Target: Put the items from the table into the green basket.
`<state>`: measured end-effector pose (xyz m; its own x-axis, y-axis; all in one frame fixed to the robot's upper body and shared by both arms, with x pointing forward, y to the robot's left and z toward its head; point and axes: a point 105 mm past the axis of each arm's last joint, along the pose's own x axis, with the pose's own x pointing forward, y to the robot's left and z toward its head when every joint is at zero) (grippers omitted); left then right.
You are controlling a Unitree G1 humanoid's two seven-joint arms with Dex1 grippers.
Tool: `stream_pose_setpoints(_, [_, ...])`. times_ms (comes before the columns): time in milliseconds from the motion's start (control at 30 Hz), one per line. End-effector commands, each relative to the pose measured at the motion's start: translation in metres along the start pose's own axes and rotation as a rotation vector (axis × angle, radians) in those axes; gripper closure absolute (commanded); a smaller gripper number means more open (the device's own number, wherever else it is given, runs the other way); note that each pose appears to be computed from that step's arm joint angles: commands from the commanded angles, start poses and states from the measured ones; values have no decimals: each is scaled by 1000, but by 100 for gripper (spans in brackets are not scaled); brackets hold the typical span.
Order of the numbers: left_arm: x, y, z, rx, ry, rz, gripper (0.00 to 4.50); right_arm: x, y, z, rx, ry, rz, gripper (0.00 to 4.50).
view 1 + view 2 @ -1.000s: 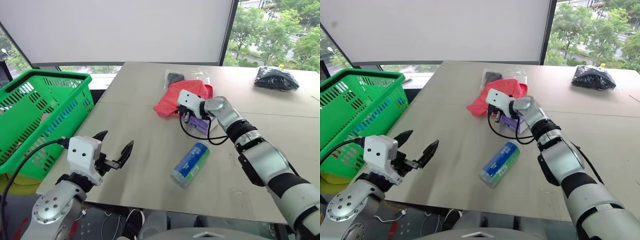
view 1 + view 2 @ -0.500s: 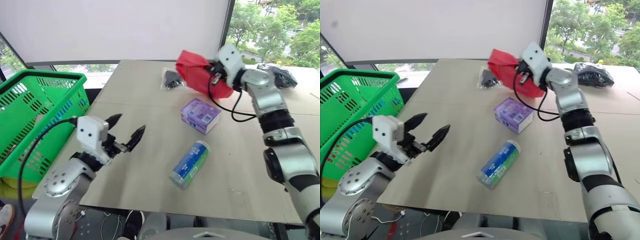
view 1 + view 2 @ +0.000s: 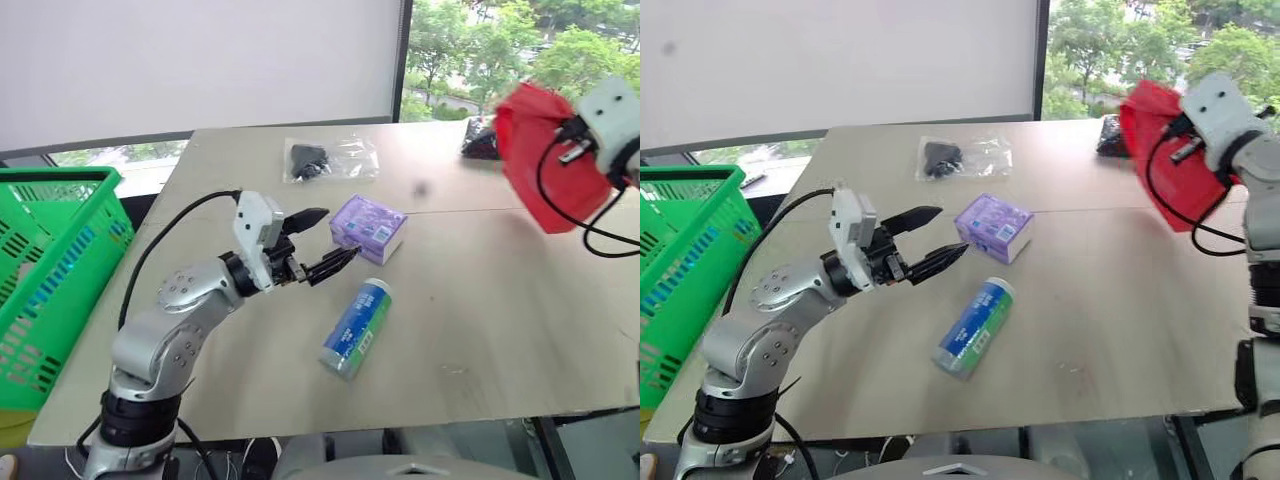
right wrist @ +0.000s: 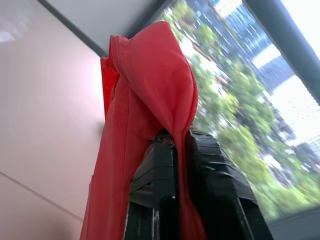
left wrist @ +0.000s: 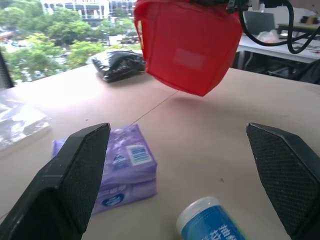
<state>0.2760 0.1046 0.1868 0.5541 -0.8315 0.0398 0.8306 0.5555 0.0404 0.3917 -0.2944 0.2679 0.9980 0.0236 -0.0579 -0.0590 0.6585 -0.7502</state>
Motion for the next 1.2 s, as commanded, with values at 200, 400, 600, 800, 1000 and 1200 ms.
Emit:
stream_pose_setpoints(200, [6,1,3,21,-12,12,0,2,30,-4,60,-51,109,285])
stream_pose_setpoints(400, [10,8,0,53,3,31,0,-21,84,25,349,-147,444,5])
stream_pose_setpoints(600, [11,33,-7,255,146,-29,0,-61,111,59,520,-306,730,5])
stream_pose_setpoints(800, [19,79,-38,638,440,-105,0,-98,134,56,672,-328,874,5])
stream_pose_setpoints(1000, [50,86,-59,790,494,-263,0,-118,155,44,738,-263,855,5])
stream_pose_setpoints(1200, [76,91,-81,865,544,-312,0,-129,169,22,657,-245,796,5])
